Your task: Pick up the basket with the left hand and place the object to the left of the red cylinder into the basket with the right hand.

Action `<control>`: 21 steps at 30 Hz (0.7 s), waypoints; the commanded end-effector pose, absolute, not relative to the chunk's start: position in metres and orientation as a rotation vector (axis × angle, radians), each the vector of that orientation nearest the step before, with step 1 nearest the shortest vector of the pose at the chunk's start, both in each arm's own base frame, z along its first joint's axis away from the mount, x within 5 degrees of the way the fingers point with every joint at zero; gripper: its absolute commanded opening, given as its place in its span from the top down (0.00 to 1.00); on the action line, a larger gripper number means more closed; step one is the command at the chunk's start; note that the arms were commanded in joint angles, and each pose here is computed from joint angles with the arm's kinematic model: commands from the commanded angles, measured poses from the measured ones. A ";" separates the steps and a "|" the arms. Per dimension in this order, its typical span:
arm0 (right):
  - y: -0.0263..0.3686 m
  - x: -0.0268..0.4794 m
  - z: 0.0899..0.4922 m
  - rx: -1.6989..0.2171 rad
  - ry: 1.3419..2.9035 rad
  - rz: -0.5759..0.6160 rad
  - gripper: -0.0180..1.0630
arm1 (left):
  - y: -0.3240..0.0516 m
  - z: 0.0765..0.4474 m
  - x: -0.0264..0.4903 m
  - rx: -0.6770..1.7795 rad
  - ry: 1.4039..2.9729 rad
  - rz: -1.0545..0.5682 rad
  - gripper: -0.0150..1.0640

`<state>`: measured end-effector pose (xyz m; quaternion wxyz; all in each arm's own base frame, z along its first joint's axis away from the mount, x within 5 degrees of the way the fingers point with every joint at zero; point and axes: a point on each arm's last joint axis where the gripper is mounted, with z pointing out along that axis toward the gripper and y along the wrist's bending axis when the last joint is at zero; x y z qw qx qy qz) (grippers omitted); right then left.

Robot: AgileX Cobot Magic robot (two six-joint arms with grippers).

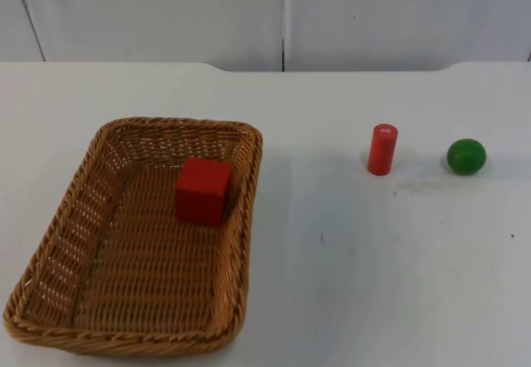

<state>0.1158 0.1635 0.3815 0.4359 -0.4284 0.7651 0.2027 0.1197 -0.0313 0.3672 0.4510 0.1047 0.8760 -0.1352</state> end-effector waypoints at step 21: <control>0.166 0.117 0.333 -1.070 1.932 0.501 0.28 | -0.027 0.343 0.063 0.277 2.042 -0.269 0.18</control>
